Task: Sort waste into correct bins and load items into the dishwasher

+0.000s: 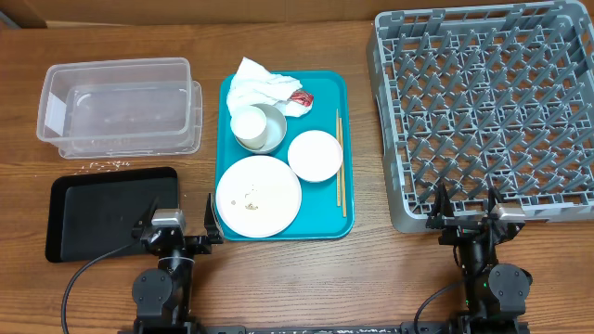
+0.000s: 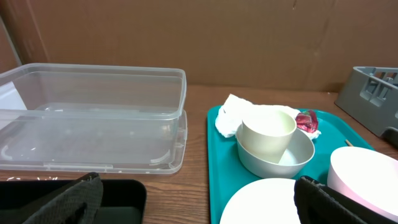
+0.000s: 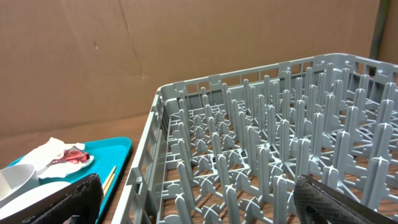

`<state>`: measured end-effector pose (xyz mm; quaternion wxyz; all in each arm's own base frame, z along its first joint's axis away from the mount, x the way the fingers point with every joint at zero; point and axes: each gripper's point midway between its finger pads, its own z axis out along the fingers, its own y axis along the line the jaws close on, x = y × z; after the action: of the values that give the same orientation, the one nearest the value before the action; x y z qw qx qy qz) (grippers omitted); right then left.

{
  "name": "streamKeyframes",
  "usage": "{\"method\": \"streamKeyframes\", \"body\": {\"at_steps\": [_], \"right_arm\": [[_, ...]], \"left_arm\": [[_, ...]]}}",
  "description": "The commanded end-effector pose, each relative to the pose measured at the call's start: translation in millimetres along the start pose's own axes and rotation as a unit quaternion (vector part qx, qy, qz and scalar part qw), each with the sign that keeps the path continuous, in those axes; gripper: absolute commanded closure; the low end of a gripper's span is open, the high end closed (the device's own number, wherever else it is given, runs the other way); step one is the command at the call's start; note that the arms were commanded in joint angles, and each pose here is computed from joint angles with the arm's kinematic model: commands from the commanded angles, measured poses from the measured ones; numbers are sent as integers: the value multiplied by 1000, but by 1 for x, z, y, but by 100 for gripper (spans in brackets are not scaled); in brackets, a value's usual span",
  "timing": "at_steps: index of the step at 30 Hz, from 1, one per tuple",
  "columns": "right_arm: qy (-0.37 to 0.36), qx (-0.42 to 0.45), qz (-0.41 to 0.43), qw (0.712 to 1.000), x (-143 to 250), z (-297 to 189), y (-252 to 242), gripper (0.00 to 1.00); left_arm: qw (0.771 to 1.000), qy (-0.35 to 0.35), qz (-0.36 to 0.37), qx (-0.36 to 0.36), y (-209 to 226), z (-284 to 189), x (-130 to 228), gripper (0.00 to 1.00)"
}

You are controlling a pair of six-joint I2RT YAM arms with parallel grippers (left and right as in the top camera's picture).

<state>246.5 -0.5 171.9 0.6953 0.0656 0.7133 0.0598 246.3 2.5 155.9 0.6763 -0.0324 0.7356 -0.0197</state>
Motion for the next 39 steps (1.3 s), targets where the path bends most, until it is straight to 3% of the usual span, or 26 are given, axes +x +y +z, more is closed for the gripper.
{"method": "streamKeyframes", "body": {"at_steps": [1,10,17,27,34,39], "right_arm": [[-3,1,-2,1000,1,0,0,0],[-3,1,-2,1000,1,0,0,0],[-3,1,-2,1000,1,0,0,0],[-3,1,-2,1000,1,0,0,0],[-3,1,-2,1000,1,0,0,0],[-3,1,-2,1000,1,0,0,0]], "left_arm": [[1000,-9,18,-12,4,0,-2,0],[1000,-20,12,-17,5,0,-8,0],[987,-126,-9,101,-36,-12,-61,0],[972,-215,45,87,-37,-35,-128,0],[984,-147,80,58,-33,-26,-173,0],[993,-48,95,57,-36,6,-202,0]]}}
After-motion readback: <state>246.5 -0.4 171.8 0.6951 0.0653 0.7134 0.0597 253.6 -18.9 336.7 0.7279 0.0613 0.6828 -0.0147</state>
